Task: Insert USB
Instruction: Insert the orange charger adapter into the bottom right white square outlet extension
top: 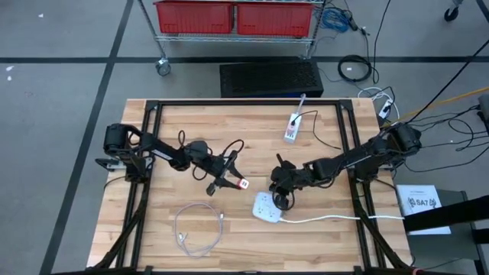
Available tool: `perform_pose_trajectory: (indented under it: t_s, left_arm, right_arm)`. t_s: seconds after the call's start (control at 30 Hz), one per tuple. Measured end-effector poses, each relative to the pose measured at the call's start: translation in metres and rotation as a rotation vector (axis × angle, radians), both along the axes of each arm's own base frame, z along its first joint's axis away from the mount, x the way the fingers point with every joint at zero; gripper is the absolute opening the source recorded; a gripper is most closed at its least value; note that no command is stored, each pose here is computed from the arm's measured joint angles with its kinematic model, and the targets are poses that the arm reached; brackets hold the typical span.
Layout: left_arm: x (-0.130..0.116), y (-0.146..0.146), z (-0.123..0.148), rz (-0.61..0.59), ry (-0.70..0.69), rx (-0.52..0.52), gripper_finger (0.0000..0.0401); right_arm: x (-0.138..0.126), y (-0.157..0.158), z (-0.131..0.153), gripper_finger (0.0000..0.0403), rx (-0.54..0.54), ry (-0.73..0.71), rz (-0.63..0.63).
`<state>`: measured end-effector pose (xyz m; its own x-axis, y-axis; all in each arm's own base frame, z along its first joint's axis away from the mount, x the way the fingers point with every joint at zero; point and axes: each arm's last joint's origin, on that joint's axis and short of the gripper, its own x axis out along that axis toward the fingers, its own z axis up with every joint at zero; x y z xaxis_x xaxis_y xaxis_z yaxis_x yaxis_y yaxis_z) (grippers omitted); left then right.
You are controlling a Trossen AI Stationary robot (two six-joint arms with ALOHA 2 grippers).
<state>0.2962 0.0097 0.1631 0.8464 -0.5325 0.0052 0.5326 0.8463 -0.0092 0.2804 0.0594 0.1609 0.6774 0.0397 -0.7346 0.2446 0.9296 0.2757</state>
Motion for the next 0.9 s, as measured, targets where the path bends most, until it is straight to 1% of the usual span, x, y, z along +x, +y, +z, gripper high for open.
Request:
perform_pose_trajectory:
  t_s: [0.07, 0.17, 0.33, 0.47, 0.57, 0.67, 0.73, 0.9]
  left_arm:
    - [0.0, 0.001, -0.001, 0.002, 0.018, -0.008, 0.0146]
    - [0.0, 0.005, -0.003, 0.001, 0.054, -0.042, 0.0146]
    - [0.0, 0.012, -0.006, -0.006, 0.132, -0.09, 0.0146]
    - [0.003, 0.014, -0.007, -0.035, 0.194, -0.116, 0.0146]
    - [0.009, 0.014, -0.003, -0.08, 0.213, -0.121, 0.0146]
    - [0.014, 0.014, 0.002, -0.116, 0.222, -0.129, 0.0146]
    - [0.016, 0.014, 0.004, -0.129, 0.214, -0.129, 0.0146]
    - [0.018, 0.014, 0.007, -0.151, 0.218, -0.141, 0.0146]
  right_arm:
    - [0.001, -0.001, 0.002, 0.005, -0.025, -0.002, 0.027]
    - [0.008, 0.001, 0.013, 0.0083, -0.097, -0.018, 0.114]
    - [0.022, 0.004, 0.048, 0.0138, -0.257, 0.006, 0.285]
    - [0.034, 0.005, 0.086, 0.0171, -0.438, 0.002, 0.393]
    - [0.045, 0.006, 0.104, 0.0188, -0.589, -0.005, 0.485]
    - [0.057, 0.006, 0.112, 0.02, -0.677, -0.006, 0.569]
    - [0.065, 0.008, 0.112, 0.0204, -0.718, 0.006, 0.618]
    - [0.079, 0.013, 0.106, 0.0208, -0.779, 0.031, 0.714]
